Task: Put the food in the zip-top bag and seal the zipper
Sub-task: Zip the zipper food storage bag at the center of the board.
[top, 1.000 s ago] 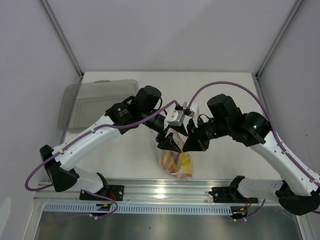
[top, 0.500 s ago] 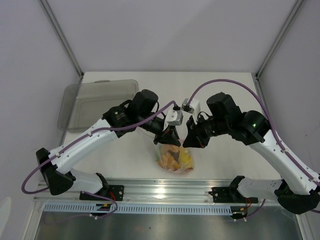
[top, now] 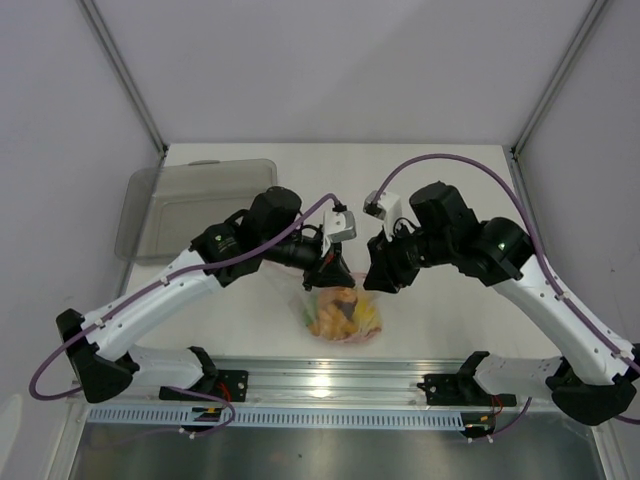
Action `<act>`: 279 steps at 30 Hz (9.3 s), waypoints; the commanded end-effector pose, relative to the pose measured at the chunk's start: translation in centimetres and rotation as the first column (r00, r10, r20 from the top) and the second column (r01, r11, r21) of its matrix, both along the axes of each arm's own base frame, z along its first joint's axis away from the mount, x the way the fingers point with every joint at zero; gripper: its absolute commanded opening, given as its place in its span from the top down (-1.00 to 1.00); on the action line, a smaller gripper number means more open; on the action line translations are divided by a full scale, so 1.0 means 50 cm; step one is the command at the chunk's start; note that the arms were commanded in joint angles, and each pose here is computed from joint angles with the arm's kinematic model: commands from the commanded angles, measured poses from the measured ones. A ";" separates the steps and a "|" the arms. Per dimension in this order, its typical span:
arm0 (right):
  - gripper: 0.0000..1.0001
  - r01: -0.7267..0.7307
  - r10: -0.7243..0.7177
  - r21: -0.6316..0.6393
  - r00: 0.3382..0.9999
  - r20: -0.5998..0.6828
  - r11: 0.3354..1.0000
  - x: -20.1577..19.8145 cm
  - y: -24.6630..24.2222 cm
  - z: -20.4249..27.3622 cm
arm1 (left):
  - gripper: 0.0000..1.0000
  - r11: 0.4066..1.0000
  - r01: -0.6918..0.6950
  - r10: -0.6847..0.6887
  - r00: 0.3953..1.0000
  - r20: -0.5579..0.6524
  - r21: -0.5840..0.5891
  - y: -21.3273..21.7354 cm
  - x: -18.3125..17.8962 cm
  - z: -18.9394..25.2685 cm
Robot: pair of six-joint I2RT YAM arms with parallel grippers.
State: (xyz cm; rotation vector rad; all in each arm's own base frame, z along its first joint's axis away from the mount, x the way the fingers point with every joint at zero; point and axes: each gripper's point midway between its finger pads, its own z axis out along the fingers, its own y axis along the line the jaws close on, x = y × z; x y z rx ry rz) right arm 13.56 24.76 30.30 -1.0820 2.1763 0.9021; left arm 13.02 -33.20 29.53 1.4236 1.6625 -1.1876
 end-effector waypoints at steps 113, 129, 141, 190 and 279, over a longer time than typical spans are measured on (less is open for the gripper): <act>1.00 -0.254 0.251 0.459 0.965 0.069 0.851 -0.050 0.071 0.051 | 0.16 0.939 -0.025 -0.015 0.993 -0.113 -0.343 0.009 -0.013 0.121; 1.00 -0.227 0.210 0.448 0.974 0.087 0.865 -0.039 0.063 0.052 | 0.80 0.952 0.020 -0.080 0.980 -0.184 -0.306 0.011 -0.027 0.097; 1.00 -0.214 0.198 0.449 0.977 0.082 0.868 -0.033 0.063 0.053 | 0.19 0.959 0.007 -0.074 0.971 -0.229 -0.282 0.021 -0.031 0.093; 0.91 -0.166 0.125 0.431 0.985 0.121 0.887 -0.011 0.051 0.053 | 0.99 0.976 -0.171 0.115 0.931 -0.347 -0.137 0.097 -0.065 0.073; -0.06 -0.395 0.365 0.229 0.917 0.163 0.890 -0.039 0.116 0.065 | 0.99 0.967 -0.245 0.211 0.925 -0.317 -0.071 0.148 -0.079 0.076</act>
